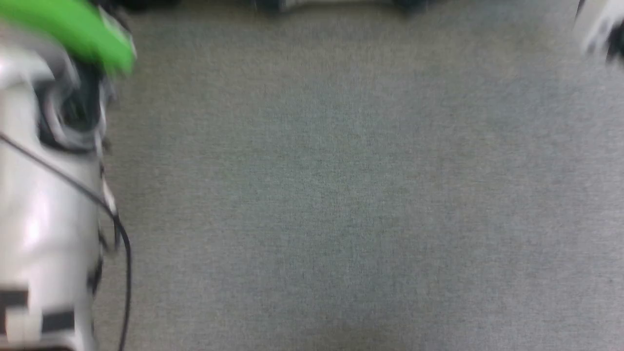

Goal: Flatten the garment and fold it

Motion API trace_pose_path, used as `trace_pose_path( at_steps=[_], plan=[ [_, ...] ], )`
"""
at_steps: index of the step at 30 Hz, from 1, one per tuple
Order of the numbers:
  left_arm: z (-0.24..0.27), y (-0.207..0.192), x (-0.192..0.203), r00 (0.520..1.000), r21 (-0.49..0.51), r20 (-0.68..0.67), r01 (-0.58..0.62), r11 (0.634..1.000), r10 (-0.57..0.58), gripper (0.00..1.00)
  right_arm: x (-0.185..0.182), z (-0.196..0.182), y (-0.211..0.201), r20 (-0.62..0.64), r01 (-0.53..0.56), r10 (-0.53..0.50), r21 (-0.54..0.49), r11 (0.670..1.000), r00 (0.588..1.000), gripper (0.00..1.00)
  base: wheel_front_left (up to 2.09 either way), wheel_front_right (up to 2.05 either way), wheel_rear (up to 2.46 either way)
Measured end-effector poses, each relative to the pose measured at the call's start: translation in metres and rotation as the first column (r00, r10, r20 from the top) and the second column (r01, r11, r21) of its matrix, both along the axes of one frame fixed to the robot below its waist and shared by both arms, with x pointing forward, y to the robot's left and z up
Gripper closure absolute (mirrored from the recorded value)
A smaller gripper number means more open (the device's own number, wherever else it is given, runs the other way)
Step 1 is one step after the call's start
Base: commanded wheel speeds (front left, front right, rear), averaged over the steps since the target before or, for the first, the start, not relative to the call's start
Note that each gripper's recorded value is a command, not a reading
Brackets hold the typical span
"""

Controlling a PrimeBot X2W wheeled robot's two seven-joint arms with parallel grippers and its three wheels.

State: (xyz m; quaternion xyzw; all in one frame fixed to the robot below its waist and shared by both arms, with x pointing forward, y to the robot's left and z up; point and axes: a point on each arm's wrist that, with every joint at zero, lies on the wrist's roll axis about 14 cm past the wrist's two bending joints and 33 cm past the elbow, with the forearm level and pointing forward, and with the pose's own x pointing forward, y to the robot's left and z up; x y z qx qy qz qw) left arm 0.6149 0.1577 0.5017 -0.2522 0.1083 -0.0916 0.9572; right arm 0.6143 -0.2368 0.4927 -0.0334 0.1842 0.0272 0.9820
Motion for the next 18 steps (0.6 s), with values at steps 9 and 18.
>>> trace_pose_path(
  at_steps=[9, 18],
  plan=[
    [-0.056, -0.007, -0.135, 0.961, 0.01, -0.263, 0.088, 0.996, -0.082, 1.0, -0.115, -0.039, -0.01, -0.18, 0.02, -0.015, 0.025, 0.999, 0.984, 1.0, 0.0, 0.0, 0.0],
    [-0.062, -0.008, -0.236, 0.913, -0.05, -0.397, 0.086, 0.995, -0.099, 1.0, -0.21, -0.05, -0.016, -0.279, 0.125, -0.096, 0.087, 0.988, 0.956, 1.0, 0.0, 0.0, 0.0]
  ],
)
